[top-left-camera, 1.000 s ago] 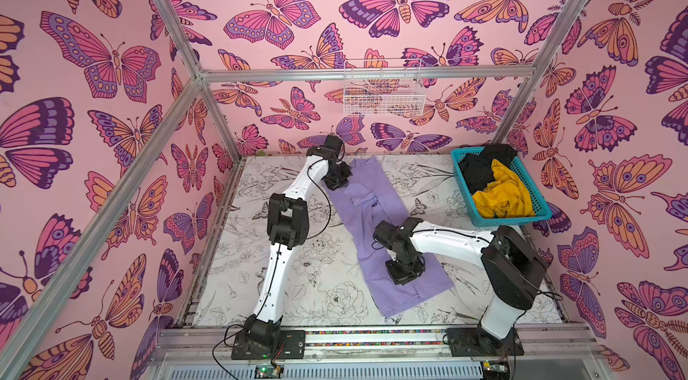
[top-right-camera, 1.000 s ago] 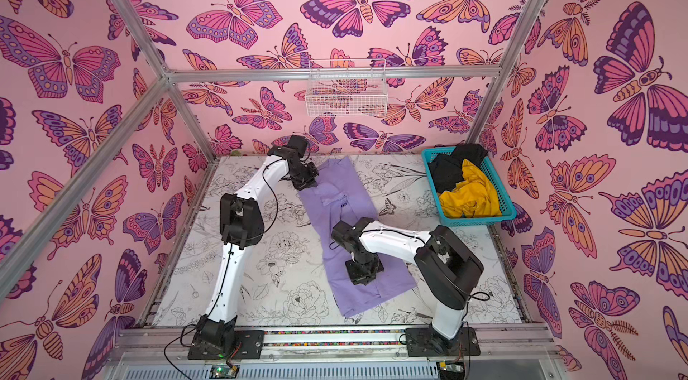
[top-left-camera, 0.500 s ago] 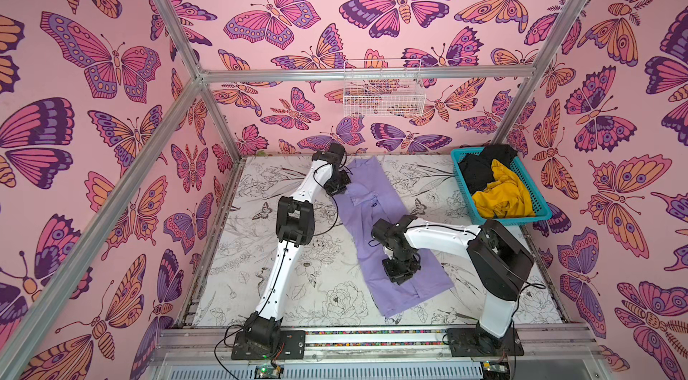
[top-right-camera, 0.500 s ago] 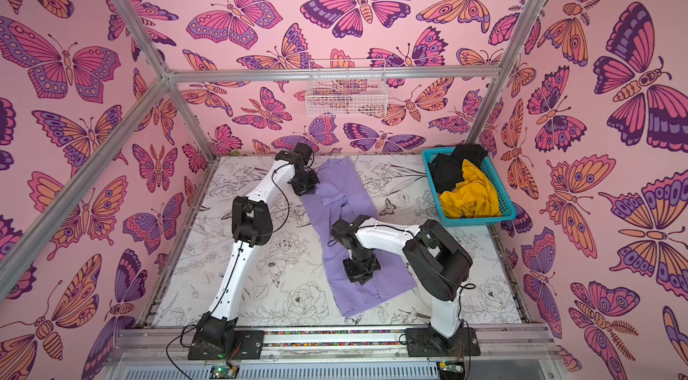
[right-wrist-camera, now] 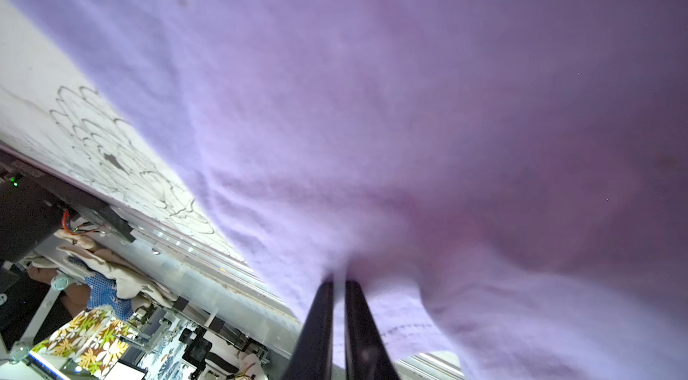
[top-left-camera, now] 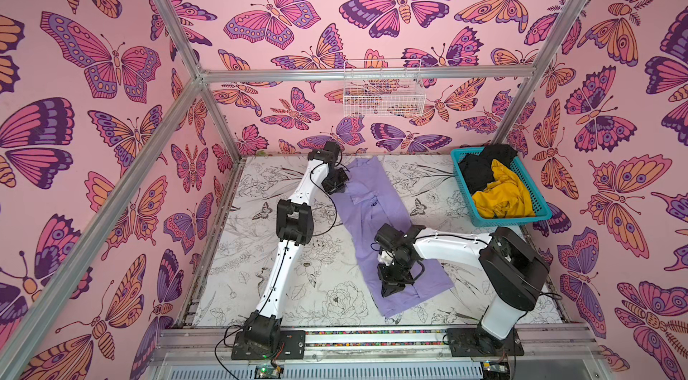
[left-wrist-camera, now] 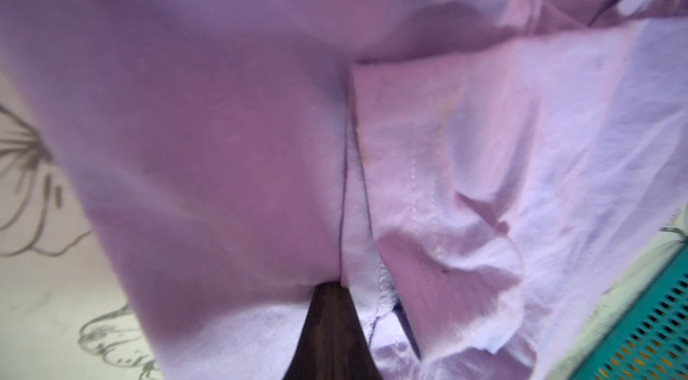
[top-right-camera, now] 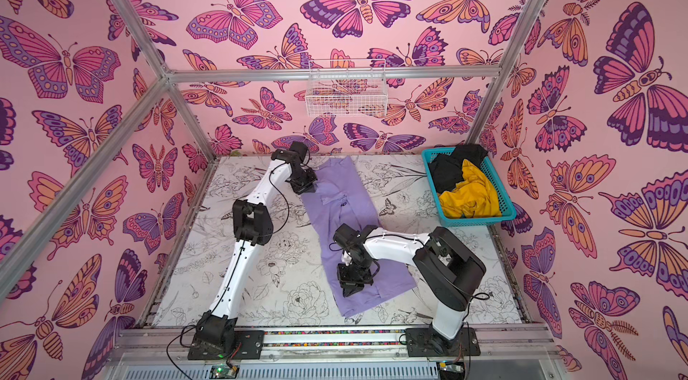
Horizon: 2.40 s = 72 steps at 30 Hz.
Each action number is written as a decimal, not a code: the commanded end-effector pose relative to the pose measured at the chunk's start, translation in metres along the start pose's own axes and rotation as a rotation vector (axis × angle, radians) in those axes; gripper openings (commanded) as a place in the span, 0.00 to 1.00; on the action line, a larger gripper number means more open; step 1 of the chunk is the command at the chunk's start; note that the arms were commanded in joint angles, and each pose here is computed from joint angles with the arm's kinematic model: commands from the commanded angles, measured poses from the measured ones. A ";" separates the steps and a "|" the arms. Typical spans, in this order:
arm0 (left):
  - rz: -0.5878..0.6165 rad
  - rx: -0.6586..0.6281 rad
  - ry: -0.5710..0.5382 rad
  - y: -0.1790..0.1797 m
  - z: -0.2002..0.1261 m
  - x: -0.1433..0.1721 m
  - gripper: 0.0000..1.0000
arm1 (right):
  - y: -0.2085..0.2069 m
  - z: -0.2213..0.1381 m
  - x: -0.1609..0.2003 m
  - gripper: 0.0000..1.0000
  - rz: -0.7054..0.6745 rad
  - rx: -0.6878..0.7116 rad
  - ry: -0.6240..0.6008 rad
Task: Fold and stack t-shirts
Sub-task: Adjust the T-shirt at the center of the board.
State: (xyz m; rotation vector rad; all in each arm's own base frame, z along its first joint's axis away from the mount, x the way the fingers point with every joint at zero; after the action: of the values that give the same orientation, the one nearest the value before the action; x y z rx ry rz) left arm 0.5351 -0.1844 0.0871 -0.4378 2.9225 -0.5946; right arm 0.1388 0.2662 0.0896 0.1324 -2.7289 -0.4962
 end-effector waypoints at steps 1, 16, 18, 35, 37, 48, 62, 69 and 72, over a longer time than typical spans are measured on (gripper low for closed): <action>-0.042 -0.117 0.061 0.035 0.041 0.007 0.00 | 0.010 -0.006 -0.007 0.25 -0.035 0.031 -0.016; 0.040 -0.208 0.070 0.031 0.009 0.025 0.00 | -0.068 -0.048 -0.061 0.65 -0.040 0.418 -0.108; 0.043 -0.202 0.075 0.028 0.006 0.028 0.00 | -0.073 -0.036 -0.065 0.65 -0.043 0.429 -0.068; 0.075 -0.246 0.084 0.032 0.009 0.030 0.00 | -0.036 -0.025 -0.021 0.99 -0.030 0.271 0.031; 0.071 -0.229 0.077 0.030 0.013 0.027 0.00 | -0.025 -0.019 -0.014 0.99 -0.014 0.199 0.043; -0.056 0.138 -0.004 0.017 0.030 -0.024 0.00 | 0.060 0.017 -0.009 0.97 -0.057 -0.113 0.142; 0.122 0.216 -0.208 -0.027 -0.064 -0.032 0.37 | 0.066 -0.006 -0.006 0.96 -0.136 -0.055 0.085; 0.243 -0.096 -0.255 -0.039 -0.167 0.042 0.34 | 0.051 -0.065 0.010 0.93 -0.233 0.159 -0.192; 0.143 -0.183 -0.086 -0.003 -0.158 0.096 0.04 | 0.050 -0.068 0.001 0.84 -0.267 0.163 -0.273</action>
State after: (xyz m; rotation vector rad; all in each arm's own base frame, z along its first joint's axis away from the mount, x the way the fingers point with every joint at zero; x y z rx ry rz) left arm 0.4641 -0.1889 0.2689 -0.1471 2.6419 -0.5329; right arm 0.1508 0.3023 0.1691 0.4550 -2.9132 -0.5297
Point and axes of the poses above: each gripper's point midway between its finger pads, its own z axis out along the fingers, its own y axis along the line the jaws close on, x = y × z, the point moved 7 cm from there along -z, back along the fingers, and after that the axes turned 7 degrees about z, right-handed, at the moved point
